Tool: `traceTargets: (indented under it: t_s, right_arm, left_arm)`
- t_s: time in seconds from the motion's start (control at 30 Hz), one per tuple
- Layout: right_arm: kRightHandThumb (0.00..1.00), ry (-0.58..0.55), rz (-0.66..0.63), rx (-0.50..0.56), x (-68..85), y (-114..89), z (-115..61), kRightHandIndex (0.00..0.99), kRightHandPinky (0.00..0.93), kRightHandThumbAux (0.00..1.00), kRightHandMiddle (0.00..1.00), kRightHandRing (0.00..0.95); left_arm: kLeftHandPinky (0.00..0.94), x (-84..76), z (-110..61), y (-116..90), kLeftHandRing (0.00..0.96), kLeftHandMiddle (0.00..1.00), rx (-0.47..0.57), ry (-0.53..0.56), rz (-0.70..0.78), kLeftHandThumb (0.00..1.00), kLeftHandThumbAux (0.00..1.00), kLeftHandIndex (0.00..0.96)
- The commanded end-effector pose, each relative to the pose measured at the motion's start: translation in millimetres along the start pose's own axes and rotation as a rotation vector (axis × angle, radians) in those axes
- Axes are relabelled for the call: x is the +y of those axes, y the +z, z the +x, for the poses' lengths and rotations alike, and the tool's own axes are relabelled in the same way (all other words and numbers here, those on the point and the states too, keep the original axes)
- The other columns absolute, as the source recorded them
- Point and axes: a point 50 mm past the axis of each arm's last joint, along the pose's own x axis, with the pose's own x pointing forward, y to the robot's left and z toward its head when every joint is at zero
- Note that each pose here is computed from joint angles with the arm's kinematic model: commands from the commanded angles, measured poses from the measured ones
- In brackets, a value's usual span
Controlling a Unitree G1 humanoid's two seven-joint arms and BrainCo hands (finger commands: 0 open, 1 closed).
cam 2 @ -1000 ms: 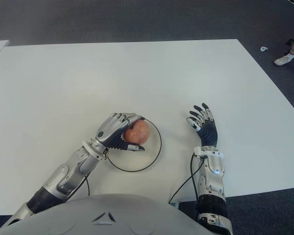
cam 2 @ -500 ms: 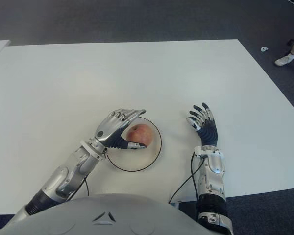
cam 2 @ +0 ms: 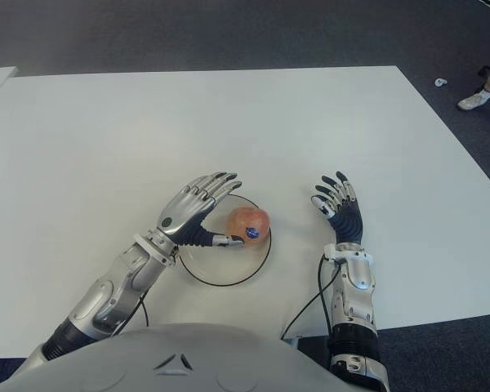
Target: Put the apples into the plate.
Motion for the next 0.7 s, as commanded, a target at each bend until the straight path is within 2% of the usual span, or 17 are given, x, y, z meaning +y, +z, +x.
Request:
traceTargets:
  t_s: [0.03, 0.7]
  right_arm:
    - [0.34, -0.027, 0.02, 0.226, -2.1, -39.3, -22.6, 0.088, 0.295, 0.715, 0.236, 0.273]
    - [0.34, -0.023, 0.012, 0.218, -2.4, -38.6, -23.0, 0.083, 0.298, 0.693, 0.232, 0.271]
  left_arm:
    - [0.0, -1.0, -2.2, -1.9, 0.0, 0.0, 0.02, -0.027, -0.002, 0.221, 0.144, 0.0]
    - [0.0, 1.1, -2.6, -4.7, 0.0, 0.0, 0.026, -0.015, -0.006, 0.214, 0.16, 0.0]
